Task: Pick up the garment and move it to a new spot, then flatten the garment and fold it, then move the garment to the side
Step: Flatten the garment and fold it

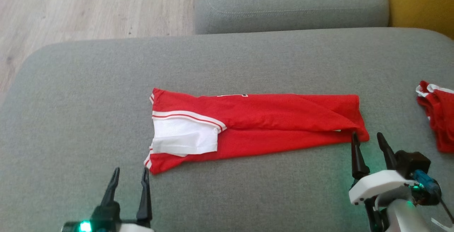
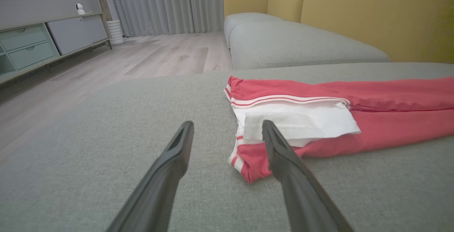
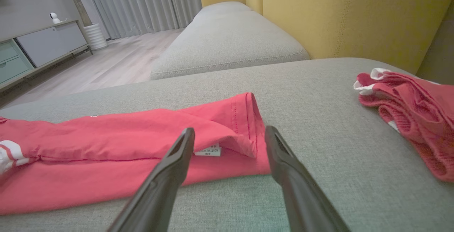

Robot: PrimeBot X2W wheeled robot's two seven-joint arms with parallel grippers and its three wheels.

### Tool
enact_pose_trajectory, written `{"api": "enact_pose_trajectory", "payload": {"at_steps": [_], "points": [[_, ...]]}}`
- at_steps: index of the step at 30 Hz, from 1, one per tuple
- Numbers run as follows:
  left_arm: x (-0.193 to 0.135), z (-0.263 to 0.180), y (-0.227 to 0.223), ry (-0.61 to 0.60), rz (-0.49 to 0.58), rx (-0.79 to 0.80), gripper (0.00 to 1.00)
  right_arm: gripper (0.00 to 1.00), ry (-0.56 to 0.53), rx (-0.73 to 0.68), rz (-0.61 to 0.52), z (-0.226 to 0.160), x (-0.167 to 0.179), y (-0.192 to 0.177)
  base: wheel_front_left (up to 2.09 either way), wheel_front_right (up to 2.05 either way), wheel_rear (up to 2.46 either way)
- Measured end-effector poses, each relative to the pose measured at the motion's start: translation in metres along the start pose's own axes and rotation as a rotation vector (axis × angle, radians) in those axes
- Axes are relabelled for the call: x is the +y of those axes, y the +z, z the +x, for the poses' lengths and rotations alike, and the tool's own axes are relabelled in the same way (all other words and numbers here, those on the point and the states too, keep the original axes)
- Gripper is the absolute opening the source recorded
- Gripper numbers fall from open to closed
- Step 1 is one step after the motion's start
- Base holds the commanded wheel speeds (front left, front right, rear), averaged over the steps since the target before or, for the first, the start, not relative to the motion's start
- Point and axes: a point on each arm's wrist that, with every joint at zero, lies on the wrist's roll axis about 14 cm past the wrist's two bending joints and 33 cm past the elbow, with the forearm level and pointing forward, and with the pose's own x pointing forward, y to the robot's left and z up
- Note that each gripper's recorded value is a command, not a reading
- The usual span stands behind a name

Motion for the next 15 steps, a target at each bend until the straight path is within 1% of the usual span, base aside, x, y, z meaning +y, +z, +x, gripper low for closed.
{"api": "enact_pose_trajectory", "payload": {"at_steps": [5,10,12,15], "points": [[-0.003,-0.007,-0.006,0.002,-0.005,0.014,1.0,1.0,0.0,0.007,0.001,-0.001,0.0,-0.002,0.0,0.0,0.0],[-0.004,-0.006,-0.012,-0.009,-0.005,0.035,1.0,1.0,-0.008,0.046,-0.001,0.005,-0.002,-0.013,0.0,0.0,0.0],[-0.005,-0.002,-0.014,-0.014,-0.011,0.045,1.0,1.0,-0.016,0.061,-0.012,0.015,-0.005,-0.014,0.0,0.0,0.0],[-0.01,0.007,-0.014,-0.031,-0.011,0.05,1.0,1.0,-0.02,0.062,-0.04,0.038,-0.007,-0.007,0.0,0.0,0.0]]}}
